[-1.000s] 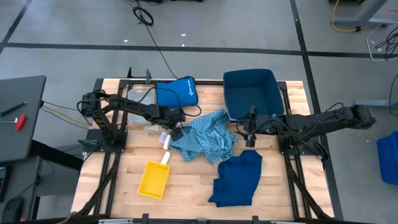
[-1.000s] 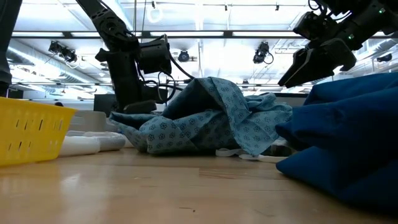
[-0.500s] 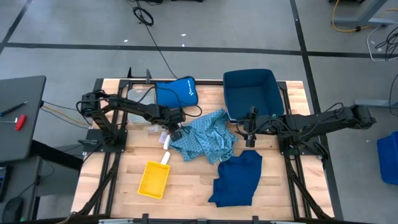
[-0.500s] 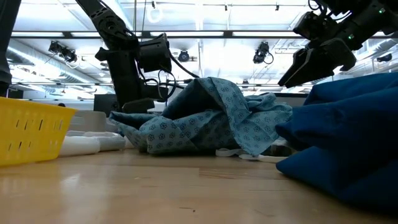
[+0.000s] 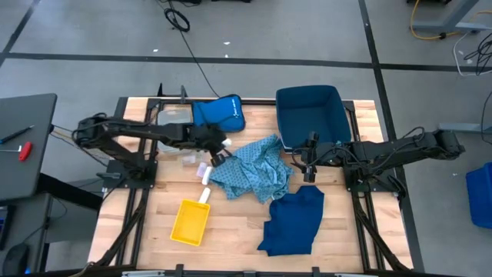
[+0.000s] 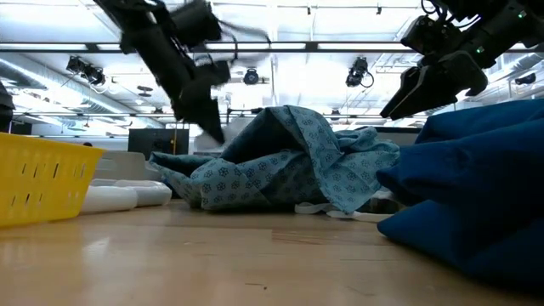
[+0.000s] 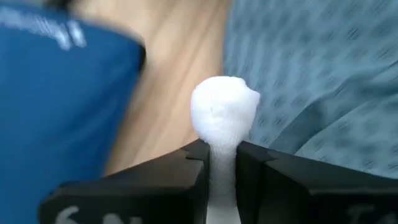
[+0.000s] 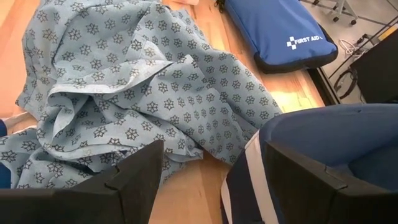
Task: Pick & place medical supplies in basket/bin
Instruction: Put the white bandage into the yellow basket
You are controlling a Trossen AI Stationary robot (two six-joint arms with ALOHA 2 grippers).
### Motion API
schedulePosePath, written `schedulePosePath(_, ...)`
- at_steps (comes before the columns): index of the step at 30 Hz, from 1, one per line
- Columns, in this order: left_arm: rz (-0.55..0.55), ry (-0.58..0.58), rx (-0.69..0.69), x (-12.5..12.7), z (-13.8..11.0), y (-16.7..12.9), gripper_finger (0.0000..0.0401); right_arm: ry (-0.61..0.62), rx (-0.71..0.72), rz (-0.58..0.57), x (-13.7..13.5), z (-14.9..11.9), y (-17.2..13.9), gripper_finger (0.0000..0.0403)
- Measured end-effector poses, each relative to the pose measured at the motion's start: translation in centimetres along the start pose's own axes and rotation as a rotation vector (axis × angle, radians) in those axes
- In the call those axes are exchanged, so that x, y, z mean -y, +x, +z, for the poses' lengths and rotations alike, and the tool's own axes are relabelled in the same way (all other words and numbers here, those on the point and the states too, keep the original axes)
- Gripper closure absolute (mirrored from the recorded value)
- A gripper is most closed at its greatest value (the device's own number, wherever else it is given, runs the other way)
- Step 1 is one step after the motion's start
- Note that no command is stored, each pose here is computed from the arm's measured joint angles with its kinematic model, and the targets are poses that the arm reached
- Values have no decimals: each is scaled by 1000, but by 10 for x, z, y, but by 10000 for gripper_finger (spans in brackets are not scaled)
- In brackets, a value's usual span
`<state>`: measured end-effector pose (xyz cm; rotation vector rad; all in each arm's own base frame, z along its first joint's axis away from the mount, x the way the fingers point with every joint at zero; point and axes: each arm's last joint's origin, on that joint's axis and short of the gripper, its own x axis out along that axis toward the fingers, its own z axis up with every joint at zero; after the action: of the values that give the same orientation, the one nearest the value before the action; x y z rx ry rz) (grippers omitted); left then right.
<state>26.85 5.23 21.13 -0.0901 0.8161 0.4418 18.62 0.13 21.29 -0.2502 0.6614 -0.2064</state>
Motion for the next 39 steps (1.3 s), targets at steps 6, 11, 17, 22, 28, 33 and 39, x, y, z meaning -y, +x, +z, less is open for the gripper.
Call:
schedulePosePath(6, -118, -16, 352, 1, -16, -28, 361, 22, 2, 2, 0, 0, 0, 119)
schedulePosePath(11, -262, -28, 594, -1, -49, -41, 361, 41, 23, 15, 0, 2, 0, 119)
schedulePosePath(17, -427, -63, 798, -2, -84, -57, 361, 85, 142, 73, 0, 13, -1, 119)
schedulePosePath(22, -568, -49, 811, 5, -97, -68, 361, 118, 298, 136, 0, 28, -4, 119)
schedulePosePath(28, -715, 3, 747, 26, -107, -77, 361, 157, 404, 202, 0, 37, -8, 119)
schedulePosePath(33, -742, 33, 684, 45, -121, -84, 361, 159, 404, 239, -9, 39, -5, 119)
schedulePosePath(39, -762, 17, 619, 63, -138, -96, 361, 155, 364, 252, -22, 38, 10, 119)
